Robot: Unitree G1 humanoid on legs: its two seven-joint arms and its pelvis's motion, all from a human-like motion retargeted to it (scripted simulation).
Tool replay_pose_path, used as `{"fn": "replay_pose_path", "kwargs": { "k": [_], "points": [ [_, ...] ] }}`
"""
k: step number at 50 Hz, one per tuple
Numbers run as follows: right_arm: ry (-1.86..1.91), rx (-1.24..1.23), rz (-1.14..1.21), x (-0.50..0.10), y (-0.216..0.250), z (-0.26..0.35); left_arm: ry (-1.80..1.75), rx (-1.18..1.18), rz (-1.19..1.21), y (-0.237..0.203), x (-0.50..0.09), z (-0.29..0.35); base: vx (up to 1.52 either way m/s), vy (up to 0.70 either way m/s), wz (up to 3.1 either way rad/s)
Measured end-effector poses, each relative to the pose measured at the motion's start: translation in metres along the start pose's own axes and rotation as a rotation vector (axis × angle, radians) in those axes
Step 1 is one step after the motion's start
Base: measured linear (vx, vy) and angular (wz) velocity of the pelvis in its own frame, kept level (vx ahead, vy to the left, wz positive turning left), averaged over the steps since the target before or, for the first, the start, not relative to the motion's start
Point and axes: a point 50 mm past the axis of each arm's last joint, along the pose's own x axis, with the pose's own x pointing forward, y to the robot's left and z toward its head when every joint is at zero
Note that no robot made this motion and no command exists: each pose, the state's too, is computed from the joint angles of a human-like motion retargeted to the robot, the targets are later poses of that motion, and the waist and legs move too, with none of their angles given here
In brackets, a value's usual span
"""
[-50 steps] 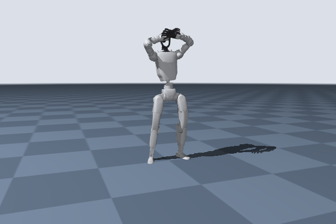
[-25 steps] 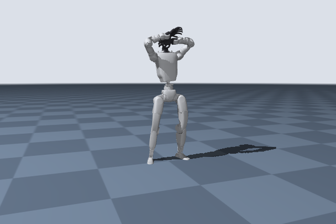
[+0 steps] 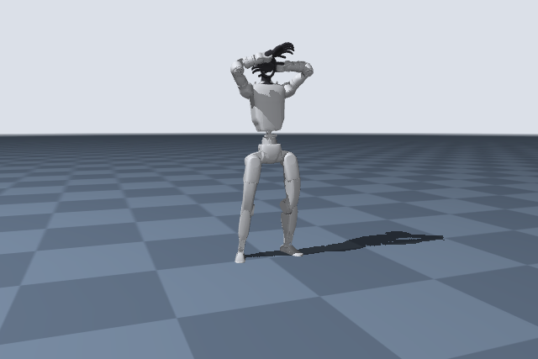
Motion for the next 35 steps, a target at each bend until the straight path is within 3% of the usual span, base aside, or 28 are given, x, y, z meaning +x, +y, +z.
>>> {"fn": "replay_pose_path", "kwargs": {
  "k": [3,6,11,15,18,21,25,28,32,35],
  "points": [
    [-0.078,-0.002,0.250,-0.007,0.029,0.019,0.169,0.062,0.066,0.014,-0.003,-0.037,0.00,0.00,0.00],
    [-0.221,0.047,0.356,-0.010,0.042,0.054,0.389,0.087,0.076,0.020,-0.020,-0.078,0.00,0.00,0.00],
    [-0.320,0.212,0.167,-0.005,0.027,0.081,0.591,0.006,-0.089,-0.002,-0.057,-0.104,0.00,0.00,0.00],
    [-0.252,0.108,-0.043,0.010,0.004,0.055,0.354,-0.048,-0.231,-0.026,-0.050,-0.060,0.00,0.00,0.00],
    [-0.132,-0.031,-0.079,0.015,-0.009,0.022,0.021,0.074,-0.141,-0.014,-0.021,-0.009,0.00,0.00,0.00],
    [-0.016,-0.127,0.029,0.009,-0.006,-0.004,-0.087,0.136,-0.010,0.003,-0.003,0.006,0.00,0.00,0.00],
    [-0.046,-0.131,0.264,-0.005,0.024,0.004,0.116,0.189,0.066,0.016,-0.002,-0.037,0.00,0.00,0.00],
    [-0.158,0.016,0.320,-0.013,0.040,0.039,0.417,0.047,0.091,0.011,-0.022,-0.084,0.00,0.00,0.00],
    [-0.275,0.185,0.230,-0.011,0.039,0.072,0.670,-0.080,-0.049,-0.010,-0.060,-0.116,0.00,0.00,0.00],
    [-0.274,0.209,0.061,-0.002,0.026,0.067,0.592,-0.132,-0.158,-0.026,-0.065,-0.099,0.00,0.00,0.00]
  ]
}}
